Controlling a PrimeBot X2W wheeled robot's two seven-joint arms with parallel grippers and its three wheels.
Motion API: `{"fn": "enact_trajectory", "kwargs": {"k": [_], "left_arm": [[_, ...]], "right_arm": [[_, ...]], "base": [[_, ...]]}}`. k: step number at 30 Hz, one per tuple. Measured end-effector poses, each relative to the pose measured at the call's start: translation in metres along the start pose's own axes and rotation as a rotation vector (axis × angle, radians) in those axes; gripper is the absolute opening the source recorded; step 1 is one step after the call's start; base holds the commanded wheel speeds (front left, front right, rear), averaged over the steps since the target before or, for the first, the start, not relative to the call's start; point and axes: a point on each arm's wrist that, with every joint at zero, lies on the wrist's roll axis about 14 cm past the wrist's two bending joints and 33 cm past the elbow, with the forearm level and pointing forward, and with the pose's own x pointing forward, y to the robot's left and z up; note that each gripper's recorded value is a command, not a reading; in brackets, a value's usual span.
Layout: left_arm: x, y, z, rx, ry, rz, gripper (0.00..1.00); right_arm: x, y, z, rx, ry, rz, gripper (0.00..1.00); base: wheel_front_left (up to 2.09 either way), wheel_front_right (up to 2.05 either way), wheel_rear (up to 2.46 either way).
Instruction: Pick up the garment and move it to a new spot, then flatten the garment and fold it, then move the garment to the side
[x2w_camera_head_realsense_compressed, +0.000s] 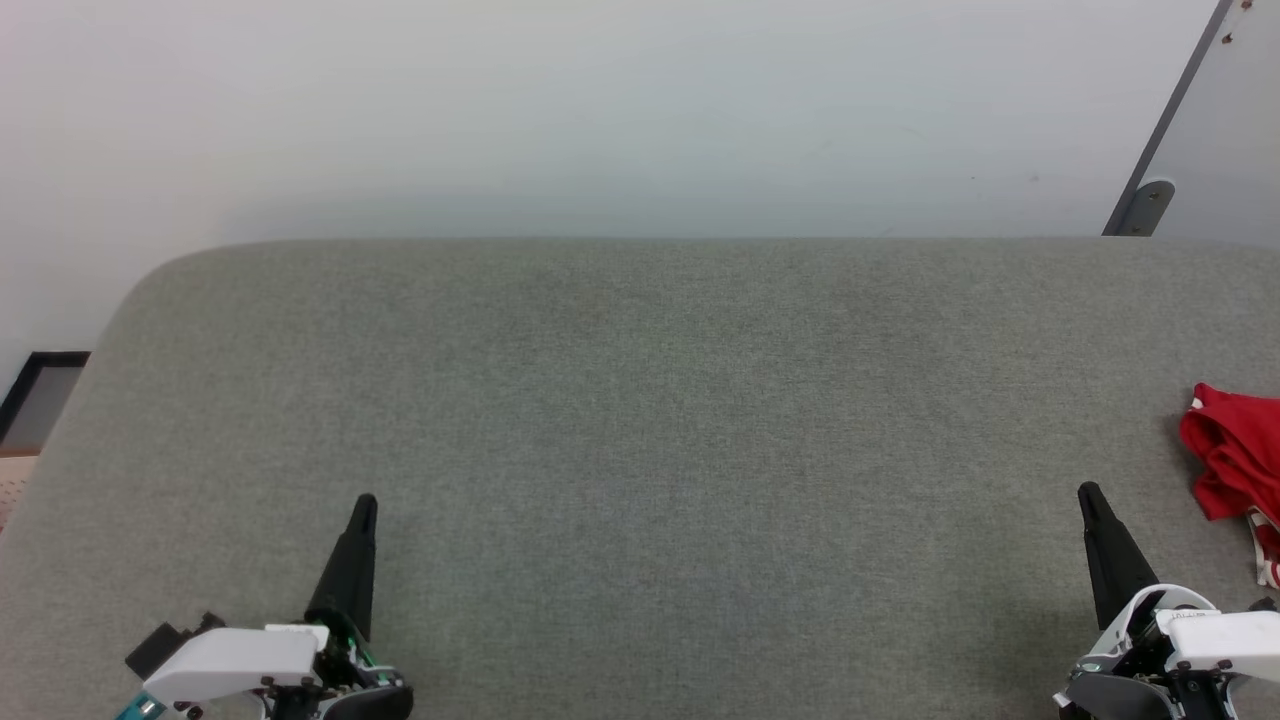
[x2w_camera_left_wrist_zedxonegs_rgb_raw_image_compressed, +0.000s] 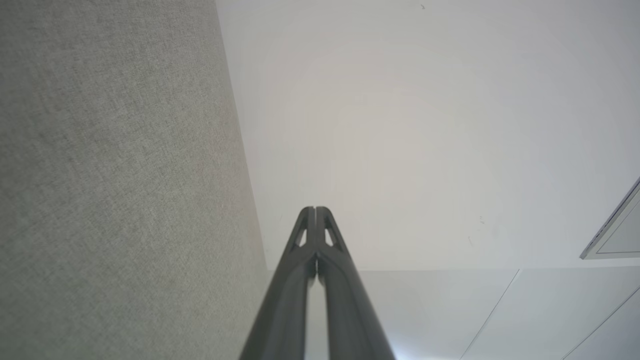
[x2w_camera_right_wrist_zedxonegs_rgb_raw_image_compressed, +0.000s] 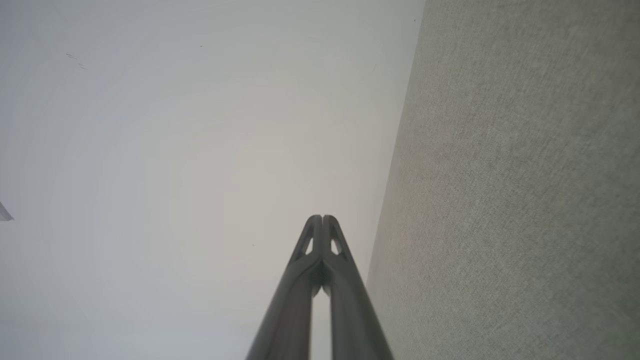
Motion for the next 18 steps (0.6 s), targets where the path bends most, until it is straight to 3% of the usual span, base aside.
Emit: {"fn": "enact_trajectory", "kwargs": {"k": [18], "left_arm": [[0.0000, 0.0000, 0.0001, 0.000, -0.001, 0.000, 0.00]], "right_arm": [[0.0000, 0.0000, 0.0001, 0.000, 0.000, 0.000, 0.00]], "base": [[0.00, 0.00, 0.00]]}}
